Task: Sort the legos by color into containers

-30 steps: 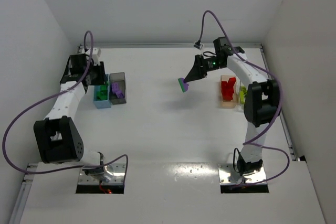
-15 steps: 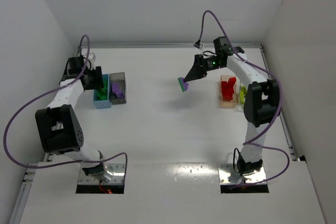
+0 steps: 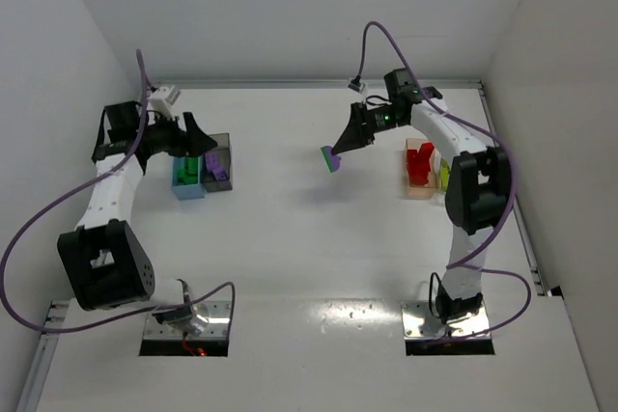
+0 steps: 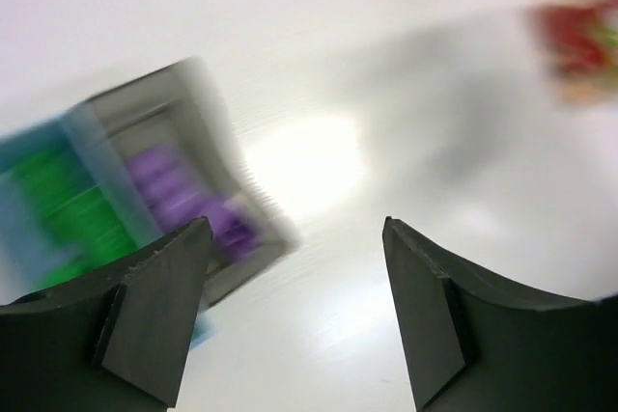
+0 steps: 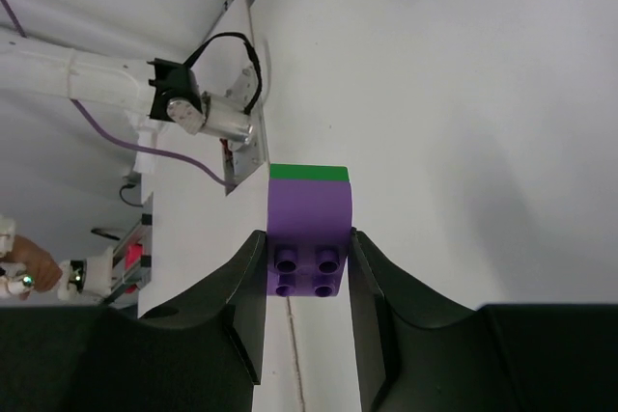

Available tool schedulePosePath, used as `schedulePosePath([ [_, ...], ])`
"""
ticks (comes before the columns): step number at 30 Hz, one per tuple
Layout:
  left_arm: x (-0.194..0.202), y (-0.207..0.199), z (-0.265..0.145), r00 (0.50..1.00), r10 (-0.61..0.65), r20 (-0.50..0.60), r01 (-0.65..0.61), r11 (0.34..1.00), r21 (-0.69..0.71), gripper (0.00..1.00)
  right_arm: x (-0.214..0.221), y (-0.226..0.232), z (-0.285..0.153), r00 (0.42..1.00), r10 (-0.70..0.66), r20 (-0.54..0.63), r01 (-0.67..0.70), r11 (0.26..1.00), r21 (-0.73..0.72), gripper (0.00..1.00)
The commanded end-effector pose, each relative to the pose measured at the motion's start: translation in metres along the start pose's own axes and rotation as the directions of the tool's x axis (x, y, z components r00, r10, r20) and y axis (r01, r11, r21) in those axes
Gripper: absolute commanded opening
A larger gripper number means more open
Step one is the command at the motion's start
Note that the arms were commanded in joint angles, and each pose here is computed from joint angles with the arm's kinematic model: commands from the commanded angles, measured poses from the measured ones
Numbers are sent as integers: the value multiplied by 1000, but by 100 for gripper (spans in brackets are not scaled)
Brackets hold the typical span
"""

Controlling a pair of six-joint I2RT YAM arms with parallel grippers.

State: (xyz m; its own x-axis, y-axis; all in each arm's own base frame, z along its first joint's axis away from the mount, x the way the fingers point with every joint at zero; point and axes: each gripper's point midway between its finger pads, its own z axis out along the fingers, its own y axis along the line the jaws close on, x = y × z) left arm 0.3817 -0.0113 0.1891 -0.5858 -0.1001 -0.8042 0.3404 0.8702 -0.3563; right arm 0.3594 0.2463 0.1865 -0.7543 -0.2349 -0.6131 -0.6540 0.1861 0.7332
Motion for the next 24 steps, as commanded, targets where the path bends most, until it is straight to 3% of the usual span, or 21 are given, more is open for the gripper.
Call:
schedulePosePath([
  [1, -11, -117, -23, 996, 56, 69, -87, 790, 608, 78, -16, 25, 6, 996, -83, 23, 84, 993, -85, 2],
  [3, 1, -136, -20, 999, -19, -31, 36, 669, 742, 78, -17, 27, 10, 996, -87, 19, 88, 991, -100, 2],
  [5, 12, -150, -11, 997, -4, -74, 60, 625, 778, 78, -14, 36, 17, 997, -83, 9, 84, 987, -139, 2],
  [7, 22, -157, 0, 994, 18, -105, 70, 635, 769, 78, -16, 43, 17, 996, -91, 19, 92, 980, -175, 2],
  [18, 36, -236, 25, 973, 183, -139, 43, 450, 892, 78, -15, 51, 42, 997, -80, -18, 74, 972, -225, 2],
  [24, 30, -250, 37, 967, 222, -127, 14, 449, 893, 77, -10, 50, 54, 996, -77, -41, 66, 970, -233, 2],
])
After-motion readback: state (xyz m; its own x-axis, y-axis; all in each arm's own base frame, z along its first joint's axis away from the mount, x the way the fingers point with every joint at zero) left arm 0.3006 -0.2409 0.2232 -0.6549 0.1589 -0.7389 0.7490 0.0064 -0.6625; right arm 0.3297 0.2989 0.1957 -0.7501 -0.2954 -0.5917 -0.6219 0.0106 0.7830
